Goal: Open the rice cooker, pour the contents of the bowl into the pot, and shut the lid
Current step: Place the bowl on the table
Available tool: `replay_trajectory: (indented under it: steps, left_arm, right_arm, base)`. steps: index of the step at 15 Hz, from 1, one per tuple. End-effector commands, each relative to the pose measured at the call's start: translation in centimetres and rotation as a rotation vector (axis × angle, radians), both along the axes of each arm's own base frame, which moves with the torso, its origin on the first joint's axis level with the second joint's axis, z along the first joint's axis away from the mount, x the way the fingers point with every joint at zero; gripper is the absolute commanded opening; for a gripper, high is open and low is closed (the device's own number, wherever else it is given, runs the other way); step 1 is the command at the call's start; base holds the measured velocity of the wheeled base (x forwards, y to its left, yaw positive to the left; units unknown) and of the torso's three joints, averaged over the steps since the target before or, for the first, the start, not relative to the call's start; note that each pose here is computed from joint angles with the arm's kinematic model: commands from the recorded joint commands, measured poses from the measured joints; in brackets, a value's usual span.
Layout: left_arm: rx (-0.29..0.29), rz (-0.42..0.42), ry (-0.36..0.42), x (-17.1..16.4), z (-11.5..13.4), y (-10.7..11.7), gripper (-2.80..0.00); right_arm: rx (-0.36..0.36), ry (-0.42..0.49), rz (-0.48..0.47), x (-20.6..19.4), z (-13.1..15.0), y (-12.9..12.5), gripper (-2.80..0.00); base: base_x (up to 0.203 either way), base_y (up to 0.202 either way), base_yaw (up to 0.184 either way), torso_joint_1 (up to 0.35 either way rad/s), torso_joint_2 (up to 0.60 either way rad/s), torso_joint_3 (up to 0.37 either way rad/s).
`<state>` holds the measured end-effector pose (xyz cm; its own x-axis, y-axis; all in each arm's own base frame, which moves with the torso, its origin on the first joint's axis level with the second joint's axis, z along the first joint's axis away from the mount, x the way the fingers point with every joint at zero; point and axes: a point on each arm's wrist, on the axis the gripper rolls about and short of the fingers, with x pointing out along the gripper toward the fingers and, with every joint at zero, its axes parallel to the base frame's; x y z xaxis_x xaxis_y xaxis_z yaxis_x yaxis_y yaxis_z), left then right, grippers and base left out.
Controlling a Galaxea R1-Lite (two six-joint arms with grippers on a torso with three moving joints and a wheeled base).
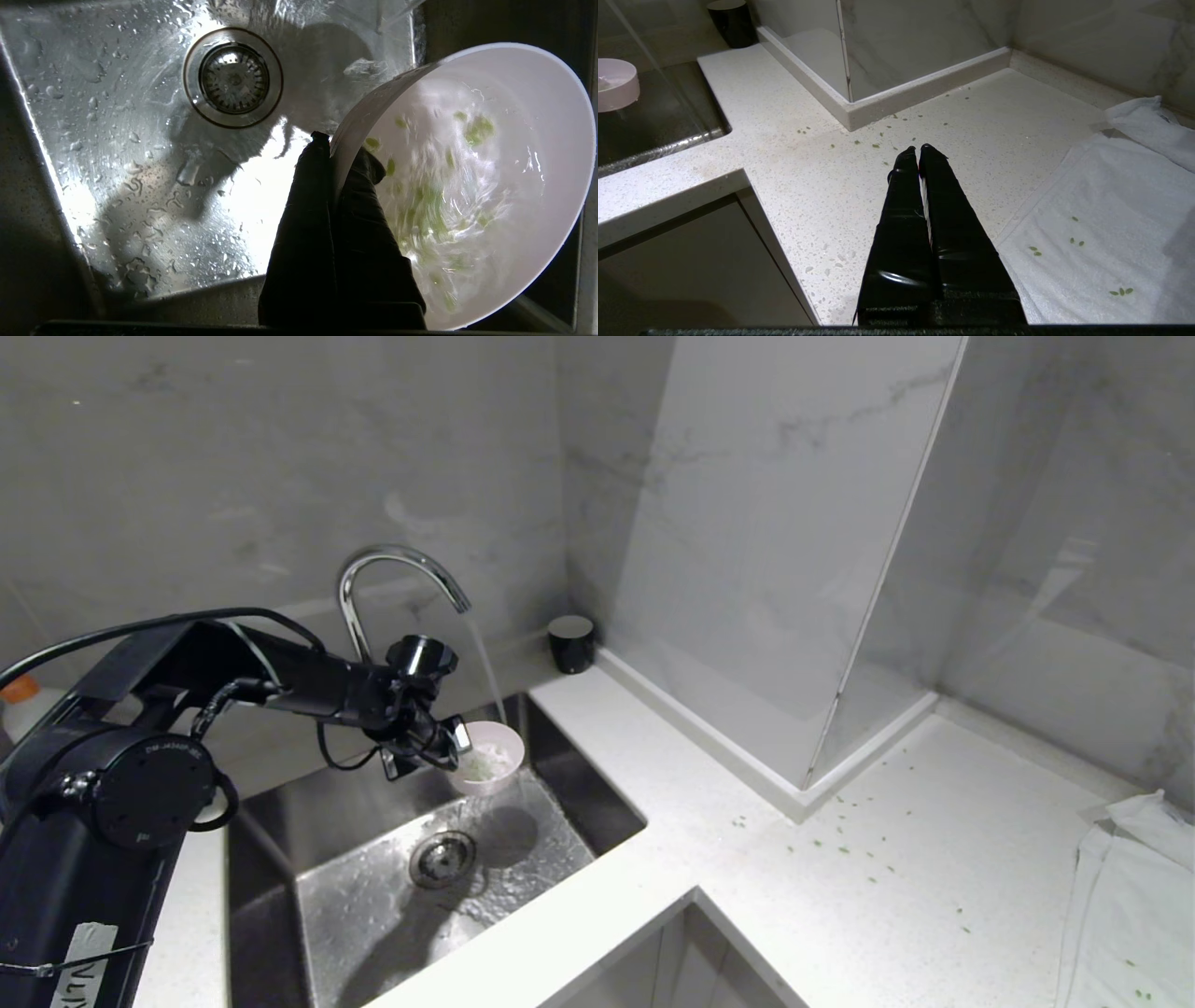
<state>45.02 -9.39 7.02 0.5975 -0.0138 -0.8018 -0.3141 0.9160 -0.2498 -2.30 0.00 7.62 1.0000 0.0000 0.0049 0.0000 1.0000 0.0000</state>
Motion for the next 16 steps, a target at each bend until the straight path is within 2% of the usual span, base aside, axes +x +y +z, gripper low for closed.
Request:
replay_trajectory:
  steps: [1, 4, 8, 10, 16]
  left_arm:
    - [-0.006, -0.003, 0.006, -0.4, 0.2, -0.1, -2.80]
    - [-0.051, -0.049, 0.026, -1.6, 0.9, -0.3, -2.80]
    - [-0.051, -0.073, 0.046, -3.0, 1.5, -0.6, -2.80]
    - [-0.078, -0.115, 0.058, -4.1, 2.1, -0.9, -2.80]
    - [-0.061, -0.261, 0.046, -8.2, 4.6, -3.7, -2.80]
  right_arm:
    - [0.000, 0.002, 0.000, 0.0, 0.0, 0.0, -2.80]
    - [0.000, 0.000, 0.000, 0.0, 0.0, 0.0, -2.80]
    - [0.000, 0.000, 0.001, 0.0, 0.0, 0.0, -2.80]
    - [-0.003, 0.000, 0.000, 0.0, 0.0, 0.0, -2.80]
    - [0.000, 0.002, 0.002, 0.0, 0.0, 0.0, -2.80]
  base:
    - [0.000, 0.000, 0.000, 0.000, 0.00, 0.000]
    - [0.000, 0.000, 0.000, 0.000, 0.00, 0.000]
    - [0.000, 0.000, 0.000, 0.000, 0.00, 0.000]
    - [0.000, 0.000, 0.000, 0.000, 0.00, 0.000]
    - [0.000, 0.000, 0.000, 0.000, 0.00, 0.000]
